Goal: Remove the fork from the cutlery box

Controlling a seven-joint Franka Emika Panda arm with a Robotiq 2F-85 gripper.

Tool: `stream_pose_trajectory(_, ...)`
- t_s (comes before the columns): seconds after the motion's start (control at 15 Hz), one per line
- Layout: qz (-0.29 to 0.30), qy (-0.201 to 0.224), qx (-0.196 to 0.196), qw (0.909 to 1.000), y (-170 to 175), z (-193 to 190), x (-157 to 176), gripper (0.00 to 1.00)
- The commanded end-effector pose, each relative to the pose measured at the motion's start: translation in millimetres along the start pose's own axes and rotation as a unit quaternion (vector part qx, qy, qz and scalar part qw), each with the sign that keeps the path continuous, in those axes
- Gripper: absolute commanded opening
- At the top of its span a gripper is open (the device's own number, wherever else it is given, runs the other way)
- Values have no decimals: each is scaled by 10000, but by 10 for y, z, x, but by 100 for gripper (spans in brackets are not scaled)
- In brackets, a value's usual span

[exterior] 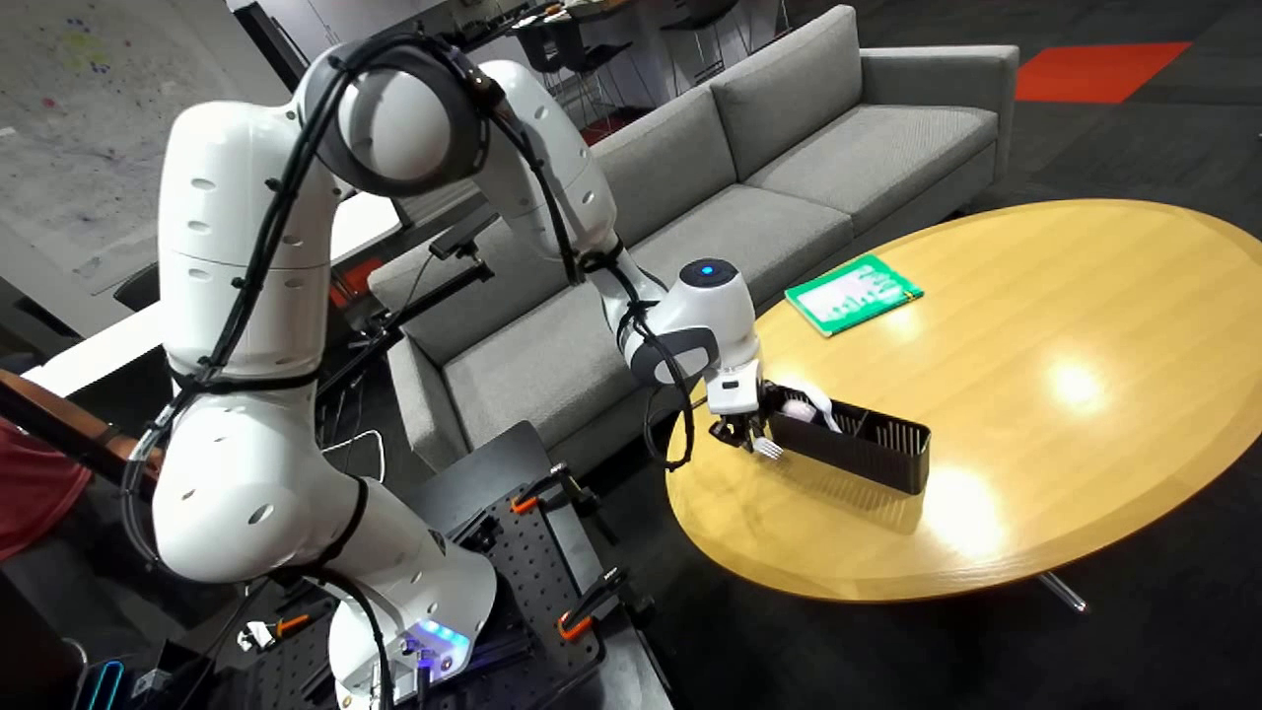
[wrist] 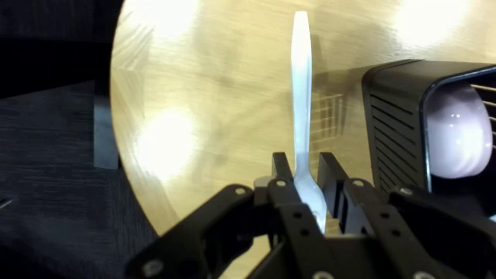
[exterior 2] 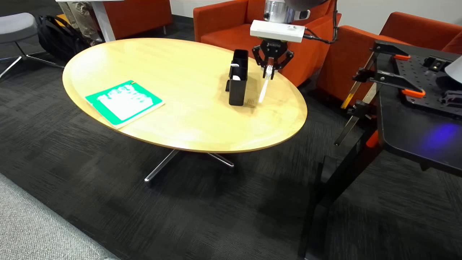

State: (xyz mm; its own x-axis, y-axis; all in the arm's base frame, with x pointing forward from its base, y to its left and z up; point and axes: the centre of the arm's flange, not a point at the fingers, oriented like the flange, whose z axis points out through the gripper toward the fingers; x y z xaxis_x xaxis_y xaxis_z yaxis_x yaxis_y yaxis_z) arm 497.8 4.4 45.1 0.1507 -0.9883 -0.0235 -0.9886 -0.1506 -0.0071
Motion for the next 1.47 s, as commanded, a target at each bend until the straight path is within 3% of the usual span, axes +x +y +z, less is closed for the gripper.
stream_pose_trajectory(0.0, 37, -100, 370, 9993, -181, 417, -10, 6)
stream_pose_trajectory(0.33, -55, -254, 526, 9983, -156, 738, -56, 6)
stream_pose_trajectory(0.8, 77, -381, 1094, 9932, -18, 894, -6, 6)
stream_pose_trajectory(0.87, 60, -413, 1129, 9927, 3, 888, -8, 50)
stream_pose_trajectory(1.0, 25, -436, 1161, 9923, 47, 807, 8, 56)
stream_pose_trajectory(1.4, -67, -112, 1510, 9884, 355, 250, 127, 99)
